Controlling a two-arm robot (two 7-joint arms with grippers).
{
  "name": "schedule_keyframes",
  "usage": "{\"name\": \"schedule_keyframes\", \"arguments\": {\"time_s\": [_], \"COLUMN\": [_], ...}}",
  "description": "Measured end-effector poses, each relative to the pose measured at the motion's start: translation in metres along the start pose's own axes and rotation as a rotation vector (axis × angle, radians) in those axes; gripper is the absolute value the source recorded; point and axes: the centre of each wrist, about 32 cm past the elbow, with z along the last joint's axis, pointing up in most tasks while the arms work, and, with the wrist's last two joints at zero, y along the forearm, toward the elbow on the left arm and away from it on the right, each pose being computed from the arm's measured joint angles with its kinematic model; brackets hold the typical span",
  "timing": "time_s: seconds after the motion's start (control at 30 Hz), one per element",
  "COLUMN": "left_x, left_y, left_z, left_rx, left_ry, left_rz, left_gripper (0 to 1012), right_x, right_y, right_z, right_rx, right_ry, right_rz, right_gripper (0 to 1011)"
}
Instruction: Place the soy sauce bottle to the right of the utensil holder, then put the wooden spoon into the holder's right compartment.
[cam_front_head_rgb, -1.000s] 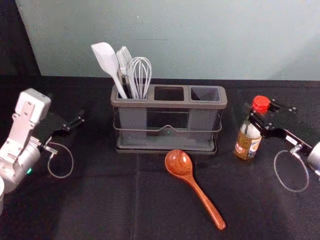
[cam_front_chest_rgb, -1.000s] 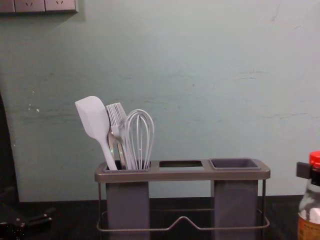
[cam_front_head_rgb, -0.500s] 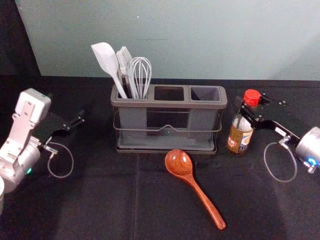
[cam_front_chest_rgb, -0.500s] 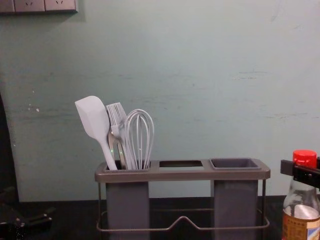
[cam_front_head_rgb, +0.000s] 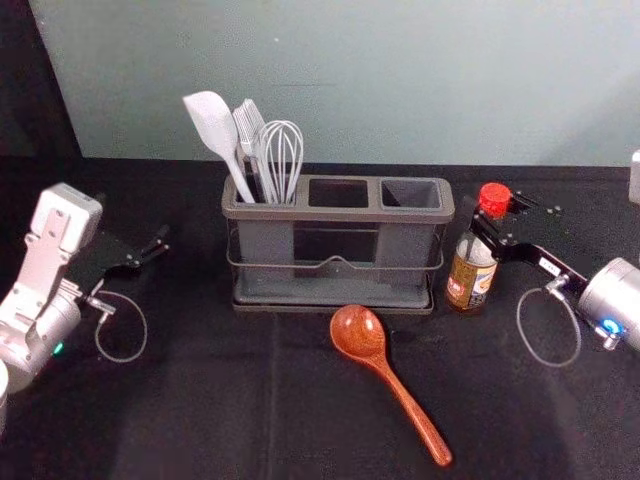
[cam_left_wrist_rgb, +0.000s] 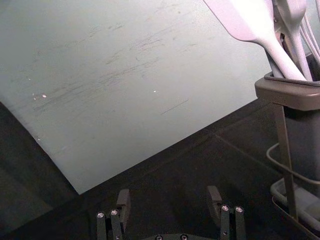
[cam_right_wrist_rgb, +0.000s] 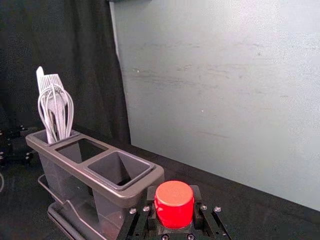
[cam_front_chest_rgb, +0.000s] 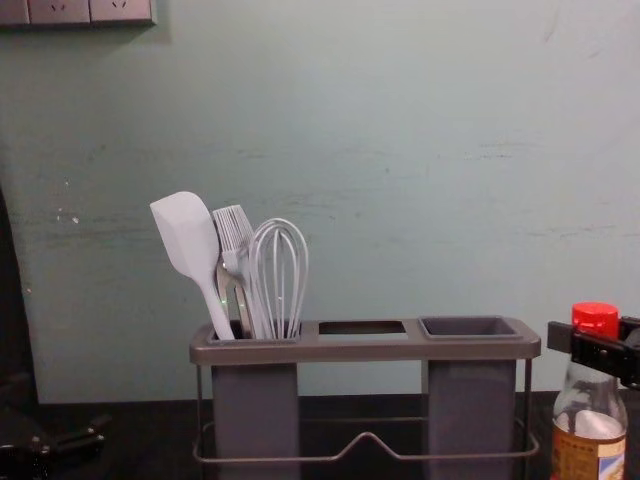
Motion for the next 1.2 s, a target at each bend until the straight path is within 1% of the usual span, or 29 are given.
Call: {"name": "schedule_keyframes", "arguments": {"time_s": [0.53,0.83,1.2], "left_x": [0.0000,0.0000,0.0000], "left_y": [0.0000,0.0000,0.0000], "left_z": [0.0000,0.0000,0.0000], "left_rx": [0.000,0.000,0.000], "left_ry": [0.000,0.000,0.000], "left_rz": [0.000,0.000,0.000], "left_gripper": [1005,1005,1005], "right_x": [0.002,0.005,0.005], "right_y": [0.005,0.008,0.013], "right_z": [-0.002,-0.003,-0.004], "right_rx": [0.005,0.005,0.000], "right_ry": [-0.015,-0.005,0.005], "right_rz": [-0.015,-0.017,-0.009], "right_gripper": [382,382,382]}}
